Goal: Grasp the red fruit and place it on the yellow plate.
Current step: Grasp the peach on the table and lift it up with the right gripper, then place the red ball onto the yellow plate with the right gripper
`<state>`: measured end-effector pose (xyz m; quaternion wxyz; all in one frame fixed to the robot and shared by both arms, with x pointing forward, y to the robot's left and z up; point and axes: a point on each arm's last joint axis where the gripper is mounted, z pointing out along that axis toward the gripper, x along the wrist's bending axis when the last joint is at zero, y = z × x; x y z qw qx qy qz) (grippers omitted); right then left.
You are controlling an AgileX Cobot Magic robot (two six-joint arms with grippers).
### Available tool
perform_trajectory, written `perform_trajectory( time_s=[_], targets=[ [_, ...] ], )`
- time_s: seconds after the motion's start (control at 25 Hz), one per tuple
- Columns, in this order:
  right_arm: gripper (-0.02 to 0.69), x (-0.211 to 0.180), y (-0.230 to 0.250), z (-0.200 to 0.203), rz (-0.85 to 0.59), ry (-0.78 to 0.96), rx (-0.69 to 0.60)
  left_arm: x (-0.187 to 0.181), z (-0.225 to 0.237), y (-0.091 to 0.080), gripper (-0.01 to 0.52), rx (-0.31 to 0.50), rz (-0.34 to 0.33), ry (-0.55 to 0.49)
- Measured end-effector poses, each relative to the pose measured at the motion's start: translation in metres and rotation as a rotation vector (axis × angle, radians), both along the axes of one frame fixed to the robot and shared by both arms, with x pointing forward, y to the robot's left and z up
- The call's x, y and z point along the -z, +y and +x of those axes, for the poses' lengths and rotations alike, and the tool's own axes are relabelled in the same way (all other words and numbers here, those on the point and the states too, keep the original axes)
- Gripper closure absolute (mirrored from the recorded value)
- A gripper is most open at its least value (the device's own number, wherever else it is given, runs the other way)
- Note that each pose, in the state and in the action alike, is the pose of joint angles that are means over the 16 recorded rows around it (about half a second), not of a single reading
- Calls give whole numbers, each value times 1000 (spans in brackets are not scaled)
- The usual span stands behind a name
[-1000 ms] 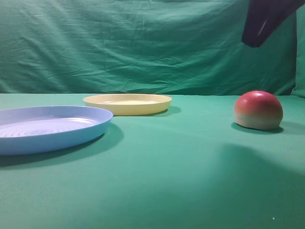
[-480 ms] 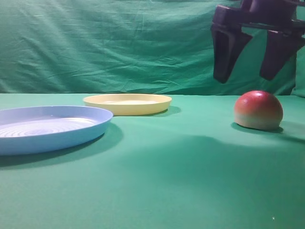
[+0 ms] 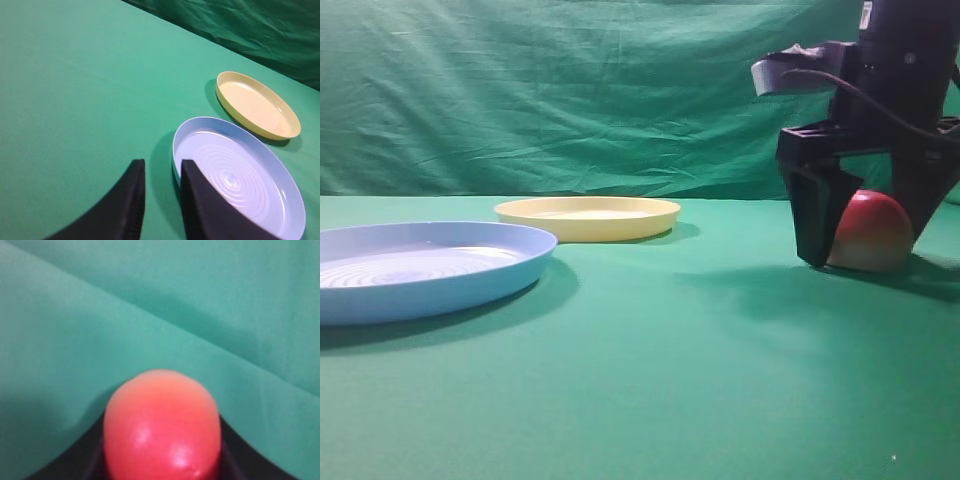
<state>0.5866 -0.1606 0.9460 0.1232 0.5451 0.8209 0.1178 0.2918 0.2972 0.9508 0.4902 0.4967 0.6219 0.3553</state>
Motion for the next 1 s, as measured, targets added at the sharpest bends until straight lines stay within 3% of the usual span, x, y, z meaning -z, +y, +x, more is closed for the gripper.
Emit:
perform_trajectory(
  time_s=[0.28, 0.56, 0.72, 1.0],
  targets=[
    [425, -39, 27, 27, 144, -117, -13, 0, 0, 0, 357, 0, 0, 0],
    [433, -67, 78, 53, 277, -242, -125, 0, 0, 0, 357, 0, 0, 0],
    [379, -59, 108, 64, 302, -277, -206, 0, 0, 0, 357, 0, 0, 0],
    [200, -32, 138, 74, 300, -283, -287, 0, 0, 0, 357, 0, 0, 0]
  ],
)
